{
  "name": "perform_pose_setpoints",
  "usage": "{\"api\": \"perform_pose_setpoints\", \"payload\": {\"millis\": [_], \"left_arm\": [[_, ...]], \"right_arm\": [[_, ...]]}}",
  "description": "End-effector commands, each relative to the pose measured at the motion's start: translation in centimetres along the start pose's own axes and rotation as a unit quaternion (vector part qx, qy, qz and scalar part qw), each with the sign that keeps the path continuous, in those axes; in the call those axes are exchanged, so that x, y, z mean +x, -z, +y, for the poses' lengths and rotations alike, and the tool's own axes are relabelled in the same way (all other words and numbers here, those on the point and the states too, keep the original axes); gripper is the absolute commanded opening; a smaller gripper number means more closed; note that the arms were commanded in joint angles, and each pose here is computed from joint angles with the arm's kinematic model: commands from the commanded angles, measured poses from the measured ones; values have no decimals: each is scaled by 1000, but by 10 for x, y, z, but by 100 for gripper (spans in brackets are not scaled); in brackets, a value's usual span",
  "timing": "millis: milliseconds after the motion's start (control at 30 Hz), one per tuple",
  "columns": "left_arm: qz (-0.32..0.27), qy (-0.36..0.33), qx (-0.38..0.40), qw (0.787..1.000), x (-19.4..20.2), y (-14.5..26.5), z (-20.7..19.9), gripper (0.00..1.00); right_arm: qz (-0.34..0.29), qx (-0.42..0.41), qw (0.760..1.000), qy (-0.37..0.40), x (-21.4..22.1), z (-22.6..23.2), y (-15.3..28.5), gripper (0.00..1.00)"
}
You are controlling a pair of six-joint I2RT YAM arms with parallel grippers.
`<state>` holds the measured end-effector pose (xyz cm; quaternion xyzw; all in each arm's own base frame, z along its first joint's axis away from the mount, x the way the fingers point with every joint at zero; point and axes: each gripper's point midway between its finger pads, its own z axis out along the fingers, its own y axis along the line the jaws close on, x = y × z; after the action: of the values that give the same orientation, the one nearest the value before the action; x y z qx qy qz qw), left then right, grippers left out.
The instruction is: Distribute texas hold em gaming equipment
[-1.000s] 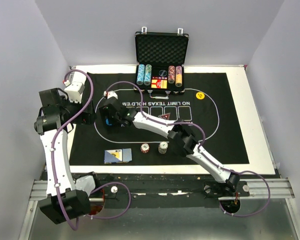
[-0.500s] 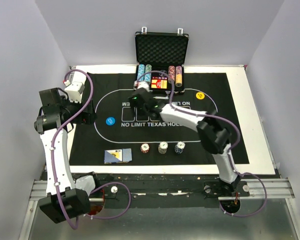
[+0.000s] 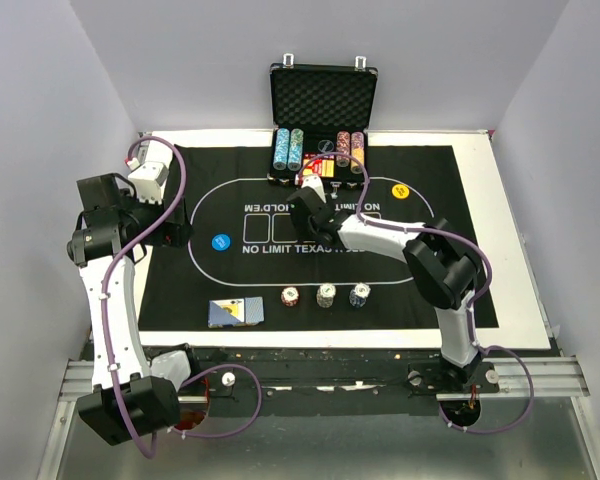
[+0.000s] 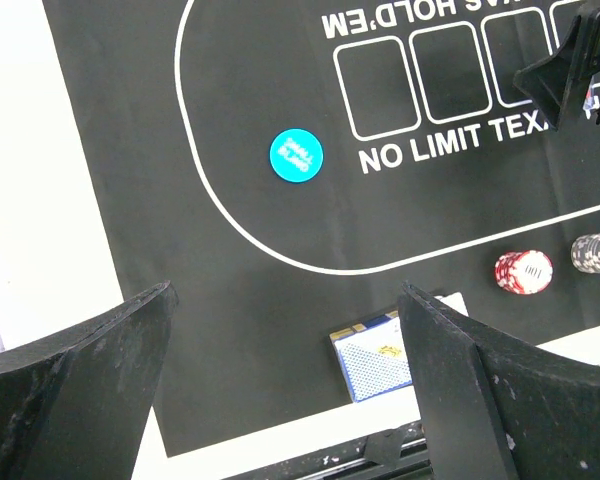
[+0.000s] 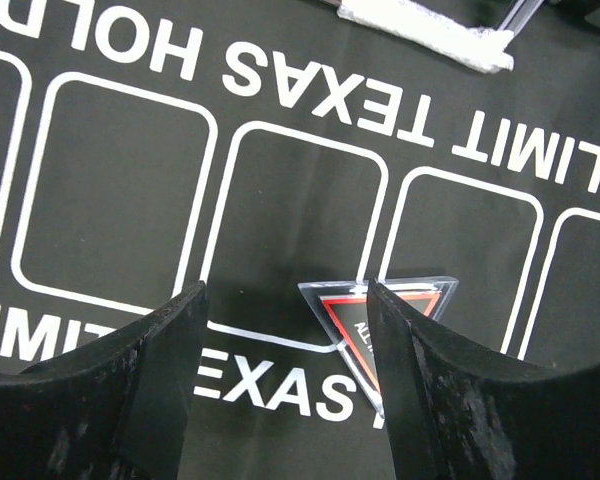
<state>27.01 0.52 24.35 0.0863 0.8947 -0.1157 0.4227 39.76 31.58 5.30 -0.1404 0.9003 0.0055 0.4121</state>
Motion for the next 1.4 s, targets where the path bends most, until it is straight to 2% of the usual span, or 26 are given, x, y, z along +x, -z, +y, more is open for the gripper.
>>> {"api": "perform_pose_setpoints", "payload": {"millis": [0, 400, 600, 767, 1033, 1233, 1367], "left_arm": [[-14, -4, 2, 1000, -11, 8, -2, 99], [-19, -8, -3, 1000, -14, 9, -1, 99], [-23, -11, -7, 1000, -18, 11, 0, 99], [-25, -12, -9, 1000, -20, 12, 1, 99], [-24, -17, -12, 999, -20, 12, 2, 99], [-24, -20, -11, 999, -20, 13, 2, 99], [-24, -22, -11, 999, -20, 13, 1, 99]], "right_arm": [[1, 31, 999, 6, 7, -19, -5, 71], [18, 21, 1000, 11, 19, -17, -26, 65], [38, 34, 999, 17, 40, -25, -25, 55], [49, 80, 996, 11, 54, -52, -4, 46], [78, 154, 985, -22, 92, -99, 41, 45], [138, 222, 964, -57, 143, -130, 73, 41], [159, 234, 955, -88, 166, -138, 90, 41]]}}
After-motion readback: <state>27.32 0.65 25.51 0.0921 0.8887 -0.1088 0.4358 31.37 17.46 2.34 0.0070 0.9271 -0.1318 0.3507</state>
